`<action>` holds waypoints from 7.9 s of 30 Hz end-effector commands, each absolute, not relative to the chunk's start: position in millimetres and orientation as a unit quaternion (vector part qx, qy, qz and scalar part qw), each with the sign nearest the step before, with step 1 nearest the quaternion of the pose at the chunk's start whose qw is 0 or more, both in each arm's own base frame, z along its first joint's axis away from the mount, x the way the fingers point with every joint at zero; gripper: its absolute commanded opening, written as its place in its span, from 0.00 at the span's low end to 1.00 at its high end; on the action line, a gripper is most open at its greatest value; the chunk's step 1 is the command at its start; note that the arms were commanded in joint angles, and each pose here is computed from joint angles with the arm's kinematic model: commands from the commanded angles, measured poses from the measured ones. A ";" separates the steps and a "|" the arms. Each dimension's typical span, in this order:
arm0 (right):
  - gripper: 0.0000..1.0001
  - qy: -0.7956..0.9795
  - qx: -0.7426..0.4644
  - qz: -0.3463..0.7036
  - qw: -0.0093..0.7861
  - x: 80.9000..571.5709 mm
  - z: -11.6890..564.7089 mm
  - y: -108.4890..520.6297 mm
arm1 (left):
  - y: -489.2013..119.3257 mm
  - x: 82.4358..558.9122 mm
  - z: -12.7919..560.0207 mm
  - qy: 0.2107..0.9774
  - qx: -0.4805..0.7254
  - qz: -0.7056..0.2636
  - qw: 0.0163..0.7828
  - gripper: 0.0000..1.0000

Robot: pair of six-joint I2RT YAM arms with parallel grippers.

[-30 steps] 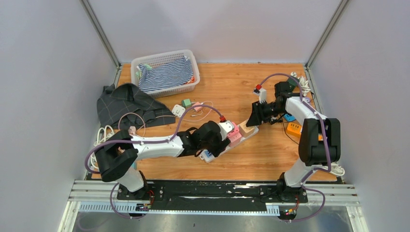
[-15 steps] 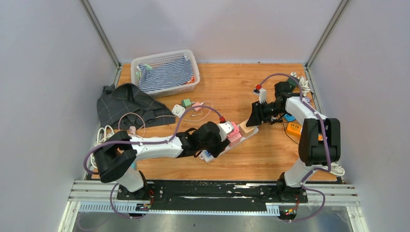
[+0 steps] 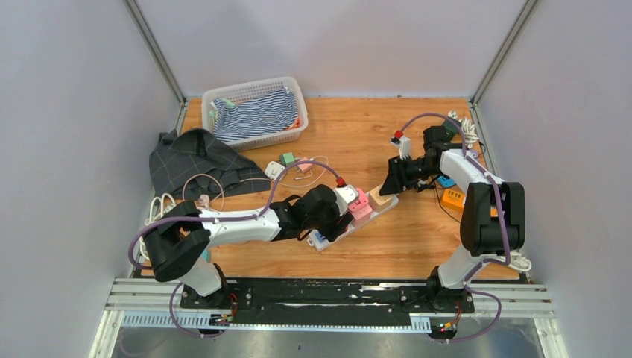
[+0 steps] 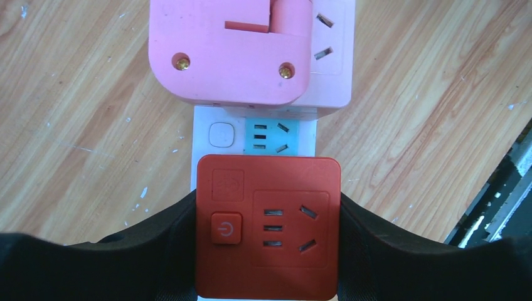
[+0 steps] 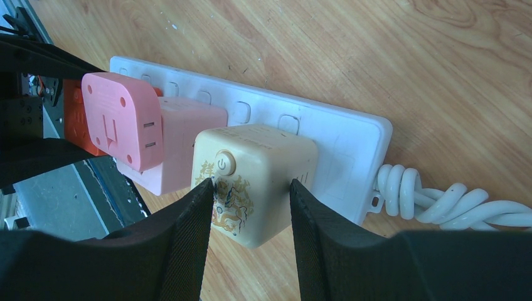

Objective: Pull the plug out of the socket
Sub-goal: Remove the plug from the socket, then place the plug at the center of the board.

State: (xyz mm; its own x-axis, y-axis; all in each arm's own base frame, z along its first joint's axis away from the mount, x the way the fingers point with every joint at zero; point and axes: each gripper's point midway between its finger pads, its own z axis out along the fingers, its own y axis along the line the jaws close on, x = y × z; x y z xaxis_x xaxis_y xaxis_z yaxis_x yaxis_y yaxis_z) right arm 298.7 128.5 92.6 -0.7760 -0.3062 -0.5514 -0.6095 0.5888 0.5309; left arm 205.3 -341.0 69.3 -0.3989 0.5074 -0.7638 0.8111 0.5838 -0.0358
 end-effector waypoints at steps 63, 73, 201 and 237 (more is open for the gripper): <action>0.48 0.905 -0.272 0.299 0.135 280.5 45.3 103.5 | -324.0 206.7 88.3 0.809 0.387 -0.182 0.402 0.00; 0.51 0.903 -0.273 0.301 0.136 279.6 47.0 104.3 | -322.5 205.2 101.6 0.816 0.353 -0.226 0.400 0.00; 0.85 0.739 -0.498 0.127 0.435 215.9 140.2 77.7 | -119.3 349.4 70.9 0.887 -0.064 -0.287 0.356 0.49; 0.86 0.738 -0.504 0.137 0.428 213.6 135.0 79.7 | -98.3 318.7 166.6 0.807 -0.092 -0.294 0.503 1.00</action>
State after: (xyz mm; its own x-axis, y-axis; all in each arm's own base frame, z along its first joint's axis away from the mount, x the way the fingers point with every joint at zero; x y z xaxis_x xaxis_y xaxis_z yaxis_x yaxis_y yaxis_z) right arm 219.2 81.1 141.3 -0.1103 -0.6257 -0.7723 -0.8533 0.4580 -0.2492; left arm 321.6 -88.2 168.2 -0.4385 -0.4172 -0.7960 0.1260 0.8484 -0.5141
